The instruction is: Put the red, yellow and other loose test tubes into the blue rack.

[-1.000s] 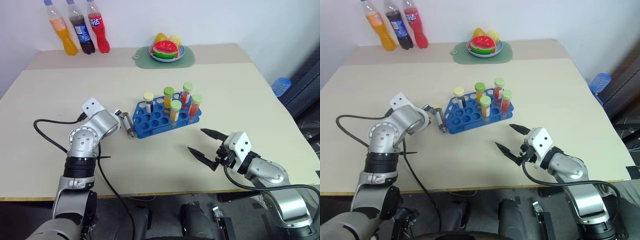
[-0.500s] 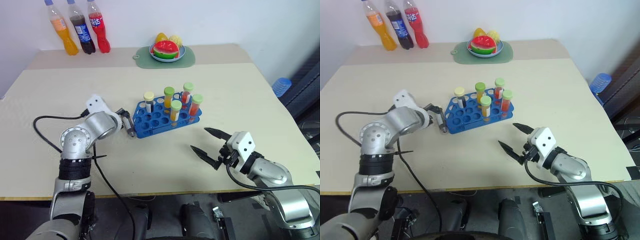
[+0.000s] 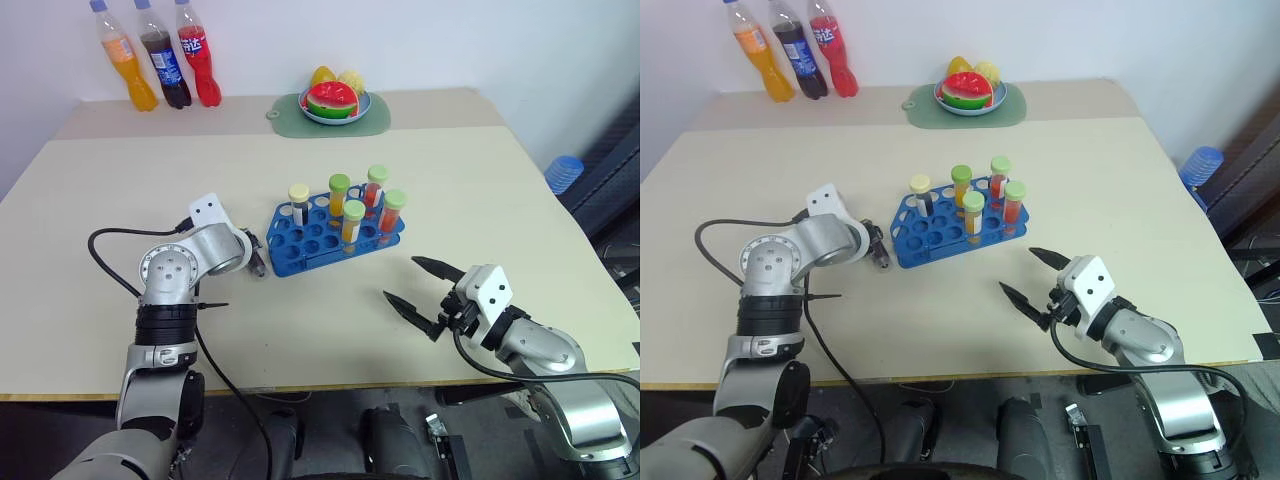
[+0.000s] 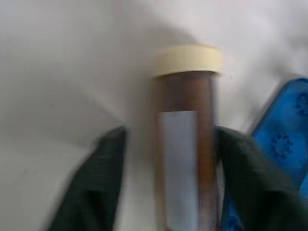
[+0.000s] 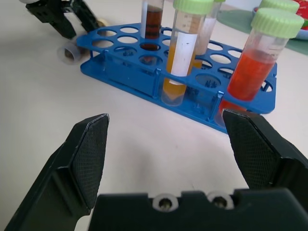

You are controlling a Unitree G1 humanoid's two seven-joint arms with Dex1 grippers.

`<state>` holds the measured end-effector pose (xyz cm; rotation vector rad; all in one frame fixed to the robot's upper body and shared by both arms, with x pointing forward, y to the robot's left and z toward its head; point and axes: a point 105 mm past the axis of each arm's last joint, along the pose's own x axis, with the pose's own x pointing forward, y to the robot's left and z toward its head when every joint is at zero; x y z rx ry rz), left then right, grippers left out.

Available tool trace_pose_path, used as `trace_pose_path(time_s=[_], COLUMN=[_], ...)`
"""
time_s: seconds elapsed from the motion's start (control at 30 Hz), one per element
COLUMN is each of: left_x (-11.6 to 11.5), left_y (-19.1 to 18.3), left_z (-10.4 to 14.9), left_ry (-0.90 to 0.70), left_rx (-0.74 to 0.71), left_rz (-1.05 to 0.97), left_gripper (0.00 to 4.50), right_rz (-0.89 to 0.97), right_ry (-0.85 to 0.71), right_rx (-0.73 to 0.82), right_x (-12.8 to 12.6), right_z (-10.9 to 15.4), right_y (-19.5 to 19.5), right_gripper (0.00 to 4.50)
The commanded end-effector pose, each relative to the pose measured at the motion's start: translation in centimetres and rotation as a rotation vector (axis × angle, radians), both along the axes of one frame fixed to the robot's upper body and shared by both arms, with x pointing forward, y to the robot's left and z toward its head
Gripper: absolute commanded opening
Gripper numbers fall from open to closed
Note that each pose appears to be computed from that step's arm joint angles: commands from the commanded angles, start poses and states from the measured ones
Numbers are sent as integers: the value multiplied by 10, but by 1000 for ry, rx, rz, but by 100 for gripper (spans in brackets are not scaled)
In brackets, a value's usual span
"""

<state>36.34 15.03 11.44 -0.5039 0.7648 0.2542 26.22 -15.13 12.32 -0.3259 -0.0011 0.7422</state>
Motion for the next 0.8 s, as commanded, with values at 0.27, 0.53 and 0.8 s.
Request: trace_pose_path(time_s=[0.27, 0.53, 0.8], left_x=[-6, -42, -78], left_y=[8, 27, 16], left_z=[1, 74, 98], left_ry=[-25, -695, -1142], left_rx=[-16, -32, 68], left_rz=[6, -340, -948], left_gripper=[117, 117, 117], right_rz=[-1, -43, -180], right_ry=[-65, -60, -38], right_rx=[11, 9, 70], right_x=[0, -3, -11], right_z=[14, 12, 1], right_y=[2, -9, -18], right_gripper=[416, 416, 416])
